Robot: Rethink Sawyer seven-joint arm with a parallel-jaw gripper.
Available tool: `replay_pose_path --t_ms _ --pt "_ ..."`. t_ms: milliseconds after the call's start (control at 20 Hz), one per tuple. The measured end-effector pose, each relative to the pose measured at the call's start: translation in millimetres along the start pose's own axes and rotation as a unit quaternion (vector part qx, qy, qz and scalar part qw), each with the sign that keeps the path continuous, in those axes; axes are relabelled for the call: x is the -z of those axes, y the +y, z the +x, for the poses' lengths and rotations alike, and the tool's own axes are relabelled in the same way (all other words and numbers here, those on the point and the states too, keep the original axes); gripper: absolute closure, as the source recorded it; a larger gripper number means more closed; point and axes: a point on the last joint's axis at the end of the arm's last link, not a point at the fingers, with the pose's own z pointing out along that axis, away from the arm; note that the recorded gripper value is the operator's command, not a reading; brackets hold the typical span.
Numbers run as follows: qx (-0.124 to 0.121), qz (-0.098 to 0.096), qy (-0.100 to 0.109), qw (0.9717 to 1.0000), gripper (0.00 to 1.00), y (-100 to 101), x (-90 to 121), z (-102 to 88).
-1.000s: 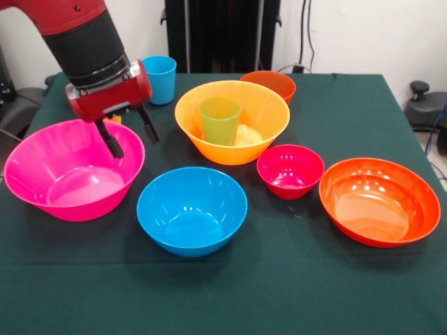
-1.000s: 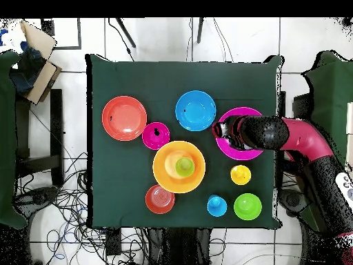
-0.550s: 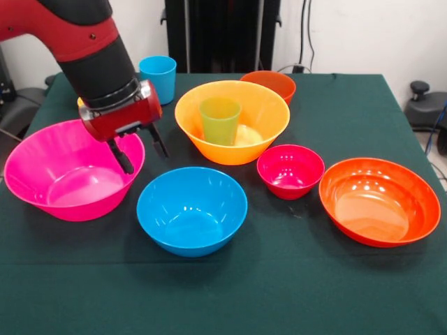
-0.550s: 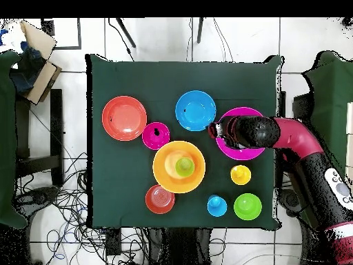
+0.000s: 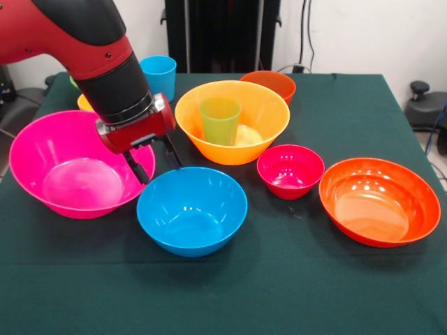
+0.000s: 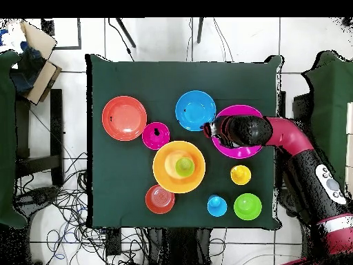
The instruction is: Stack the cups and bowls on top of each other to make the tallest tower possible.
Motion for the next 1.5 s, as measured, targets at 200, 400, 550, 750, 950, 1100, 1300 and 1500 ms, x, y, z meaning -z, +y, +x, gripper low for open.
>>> replay_pose_path --t_ms 200,400,550,750,950,1100,1300,1500 --pt "-0.001 -0.001 0.0 1.0 1.0 -0.2 -3.8 -0.6" --pt "0.004 0.005 0.002 1.0 1.0 -1.5 -6.0 0.2" --pt "0.008 0.007 0.004 0.9999 1.0 0.5 -7.9 -0.1" --pt "0.012 0.009 0.005 0.9999 1.0 2.7 -9.5 -0.8" --pt "0.013 0.01 0.006 0.9999 1.0 2.8 -9.6 -0.8" --pt "0.013 0.011 0.005 0.9998 1.0 2.4 -8.4 -1.2" --pt "0.015 0.02 0.002 0.9997 0.0 -0.5 1.8 -5.3" --pt "0.012 0.024 -0.003 0.9996 0.0 -1.9 13.8 -11.4"
